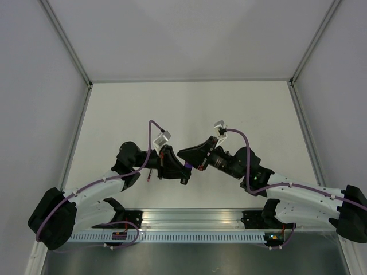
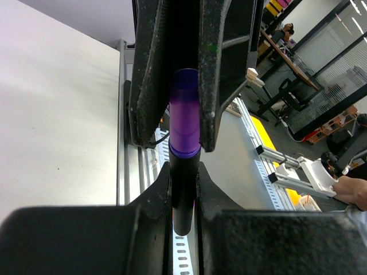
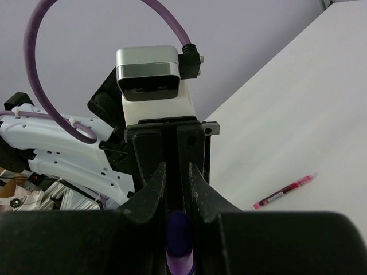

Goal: Insert the pens into the pen caps

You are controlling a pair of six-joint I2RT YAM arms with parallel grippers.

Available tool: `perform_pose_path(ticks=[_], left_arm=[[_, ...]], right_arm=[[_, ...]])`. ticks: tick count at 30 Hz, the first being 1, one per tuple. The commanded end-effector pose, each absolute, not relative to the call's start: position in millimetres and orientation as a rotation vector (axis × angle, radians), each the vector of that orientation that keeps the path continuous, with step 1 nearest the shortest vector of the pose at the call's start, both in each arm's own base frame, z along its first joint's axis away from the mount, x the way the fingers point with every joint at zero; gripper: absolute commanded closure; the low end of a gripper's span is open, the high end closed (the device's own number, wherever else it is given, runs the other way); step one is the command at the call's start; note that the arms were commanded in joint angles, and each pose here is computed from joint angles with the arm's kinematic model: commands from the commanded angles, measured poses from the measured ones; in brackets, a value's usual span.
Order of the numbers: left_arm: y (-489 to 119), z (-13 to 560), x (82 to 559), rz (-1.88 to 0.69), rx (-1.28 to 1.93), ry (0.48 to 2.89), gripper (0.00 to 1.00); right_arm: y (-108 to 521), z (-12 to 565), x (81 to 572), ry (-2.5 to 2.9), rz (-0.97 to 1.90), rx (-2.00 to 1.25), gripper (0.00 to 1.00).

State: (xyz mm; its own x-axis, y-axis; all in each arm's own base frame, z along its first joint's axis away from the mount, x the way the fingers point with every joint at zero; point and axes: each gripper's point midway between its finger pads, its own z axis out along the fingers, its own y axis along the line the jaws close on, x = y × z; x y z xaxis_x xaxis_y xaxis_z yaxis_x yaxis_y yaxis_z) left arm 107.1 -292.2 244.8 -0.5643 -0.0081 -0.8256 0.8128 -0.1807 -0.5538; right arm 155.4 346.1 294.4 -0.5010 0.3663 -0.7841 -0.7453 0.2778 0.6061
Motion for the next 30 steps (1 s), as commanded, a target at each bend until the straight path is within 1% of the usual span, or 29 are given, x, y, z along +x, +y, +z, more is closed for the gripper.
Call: perform_pose_path(ticks=[1, 14, 19, 22, 24, 26, 27, 28, 29, 30], left_arm=[[-285, 360, 169, -1.588, 0.685, 1.096, 0.98], [-279, 364, 195, -1.550, 0.603, 1.133, 0.98], [-281, 359, 201, -1.546, 0.612, 1.153, 0.98], [-284, 350, 198, -1.553, 0.657, 1.175, 0.98], [-285, 342, 199, -1.548, 0.663, 1.211, 0.98], [-286, 332, 199, -1.544, 0.687, 1.241, 0.98], [-287, 326, 199, -1.547, 0.690, 1.261, 0.98], [-287, 321, 199, -1.547, 0.697, 1.278, 0.98], [-288, 314, 199, -1.549, 0.692, 1.310, 0.98], [-289, 304, 200, -1.550, 0.688, 1.339, 0.98]], right_arm=[[344, 162, 90, 2.049, 1.398, -0.680, 1.00], [342, 133, 83, 2.117, 1.348, -0.699, 1.00], [343, 133, 81, 2.104, 1.353, -0.694, 1.00], [339, 151, 95, 2.046, 1.300, -0.623, 1.00], [338, 172, 106, 1.996, 1.275, -0.572, 1.00], [335, 202, 132, 1.937, 1.158, -0.500, 0.99], [331, 212, 142, 1.921, 1.108, -0.462, 0.93], [325, 233, 160, 1.874, 1.027, -0.391, 0.84], [319, 248, 169, 1.837, 0.997, -0.347, 0.69], [314, 259, 179, 1.813, 0.955, -0.302, 0.63]])
